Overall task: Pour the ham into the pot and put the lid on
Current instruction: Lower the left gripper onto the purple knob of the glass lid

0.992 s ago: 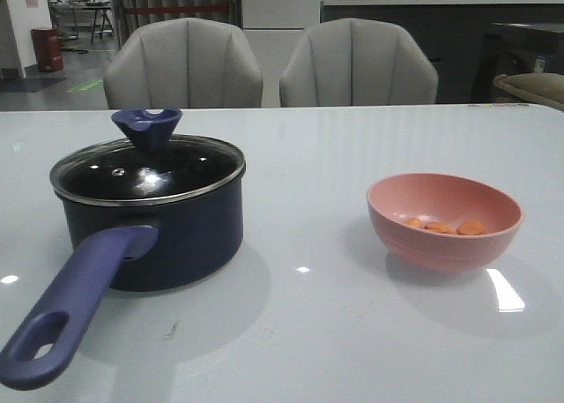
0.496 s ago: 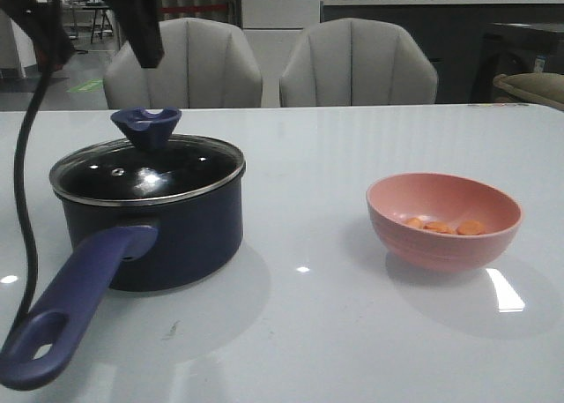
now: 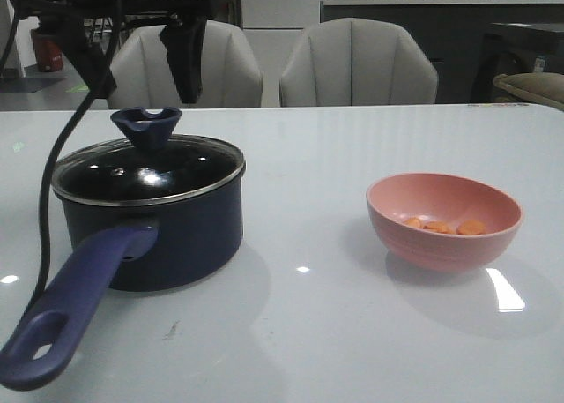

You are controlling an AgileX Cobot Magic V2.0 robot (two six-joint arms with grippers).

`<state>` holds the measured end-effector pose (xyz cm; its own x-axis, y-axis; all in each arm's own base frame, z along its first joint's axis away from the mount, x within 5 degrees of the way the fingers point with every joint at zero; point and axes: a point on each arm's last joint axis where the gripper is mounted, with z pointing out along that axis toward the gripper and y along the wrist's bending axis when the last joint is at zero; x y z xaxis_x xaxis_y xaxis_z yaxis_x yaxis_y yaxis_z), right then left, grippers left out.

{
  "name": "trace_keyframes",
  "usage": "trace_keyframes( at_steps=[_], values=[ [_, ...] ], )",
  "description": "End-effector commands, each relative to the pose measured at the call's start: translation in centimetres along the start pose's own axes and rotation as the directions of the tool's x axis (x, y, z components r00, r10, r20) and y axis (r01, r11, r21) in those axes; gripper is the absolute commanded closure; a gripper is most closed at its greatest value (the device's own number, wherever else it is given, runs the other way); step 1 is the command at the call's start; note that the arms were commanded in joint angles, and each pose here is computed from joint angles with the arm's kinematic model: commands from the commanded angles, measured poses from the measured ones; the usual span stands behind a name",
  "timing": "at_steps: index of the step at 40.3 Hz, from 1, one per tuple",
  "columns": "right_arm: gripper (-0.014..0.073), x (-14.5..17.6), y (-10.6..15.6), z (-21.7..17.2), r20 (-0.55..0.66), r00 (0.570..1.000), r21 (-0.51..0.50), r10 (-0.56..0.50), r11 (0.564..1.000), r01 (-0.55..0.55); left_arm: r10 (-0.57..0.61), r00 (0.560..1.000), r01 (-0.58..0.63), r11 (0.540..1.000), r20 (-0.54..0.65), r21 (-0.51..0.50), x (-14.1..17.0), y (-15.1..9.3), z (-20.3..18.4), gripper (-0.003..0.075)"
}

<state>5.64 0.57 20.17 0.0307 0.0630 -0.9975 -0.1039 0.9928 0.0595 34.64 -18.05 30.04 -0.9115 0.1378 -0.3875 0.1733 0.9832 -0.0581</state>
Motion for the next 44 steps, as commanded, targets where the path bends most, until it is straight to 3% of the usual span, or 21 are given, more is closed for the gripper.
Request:
trace_keyframes(
  at_steps=[1,25,35,44],
  values=[
    [0.0457,-1.0,0.0,-0.2,0.108,0.994,0.0,-0.016,1.0,0.016,-0.019,0.998,0.018,1.0,0.06,0.024,-0.6,-0.3,-1.9,0.0135],
    [0.0457,-1.0,0.0,-0.2,0.108,0.994,0.0,-0.017,1.0,0.017,-0.027,1.0,0.027,0.999,0.006,0.025,-0.6,-0.7,0.2,0.0143],
    [0.0457,-1.0,0.0,-0.2,0.108,0.994,0.0,-0.017,1.0,0.017,-0.028,1.0,0.027,0.999,0.015,0.029,-0.7,-0.7,0.2,0.0302],
    [0.0457,-1.0,0.0,-0.2,0.108,0.994,0.0,-0.017,1.0,0.017,-0.028,1.0,0.027,0.999,0.015,0.029,-0.7,-0.7,0.2,0.0316]
  ],
)
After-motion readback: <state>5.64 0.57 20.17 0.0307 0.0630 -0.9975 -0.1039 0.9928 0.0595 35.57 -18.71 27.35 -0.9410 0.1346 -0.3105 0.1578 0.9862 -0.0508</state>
